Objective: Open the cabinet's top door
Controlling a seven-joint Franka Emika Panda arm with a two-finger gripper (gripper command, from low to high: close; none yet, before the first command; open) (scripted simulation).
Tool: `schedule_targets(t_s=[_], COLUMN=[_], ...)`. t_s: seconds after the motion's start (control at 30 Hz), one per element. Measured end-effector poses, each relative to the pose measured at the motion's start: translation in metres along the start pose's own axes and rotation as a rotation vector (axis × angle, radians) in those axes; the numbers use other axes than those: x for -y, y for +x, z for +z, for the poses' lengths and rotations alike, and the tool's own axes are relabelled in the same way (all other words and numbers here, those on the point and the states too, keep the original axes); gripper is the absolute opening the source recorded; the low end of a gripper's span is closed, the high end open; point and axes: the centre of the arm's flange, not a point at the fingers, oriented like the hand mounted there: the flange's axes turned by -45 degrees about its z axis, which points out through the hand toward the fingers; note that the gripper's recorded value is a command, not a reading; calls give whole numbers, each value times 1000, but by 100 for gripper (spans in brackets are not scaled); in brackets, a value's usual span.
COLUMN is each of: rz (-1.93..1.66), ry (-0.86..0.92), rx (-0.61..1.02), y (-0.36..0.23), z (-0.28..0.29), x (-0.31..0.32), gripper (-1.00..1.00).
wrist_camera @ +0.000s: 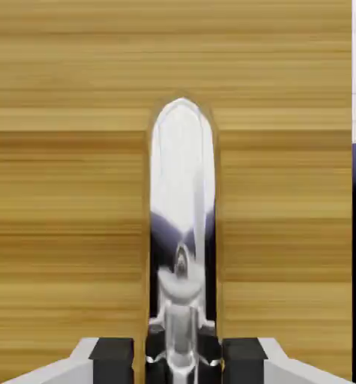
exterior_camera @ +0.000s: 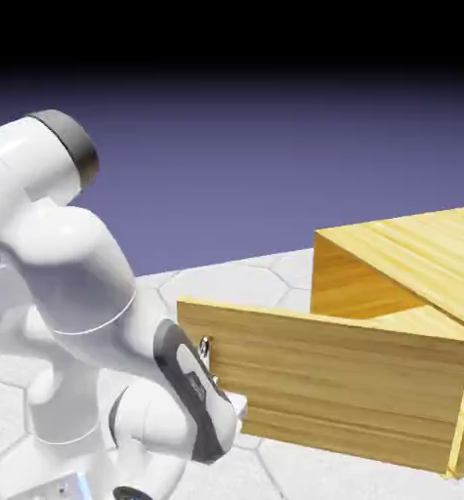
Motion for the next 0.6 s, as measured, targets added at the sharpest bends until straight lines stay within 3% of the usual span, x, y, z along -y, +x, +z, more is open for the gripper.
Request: schedule_targets(t_s=[0.6], rz=[0], ry=[-390], rx=[0], y=[0], z=[-163], x=[90], gripper=[-100])
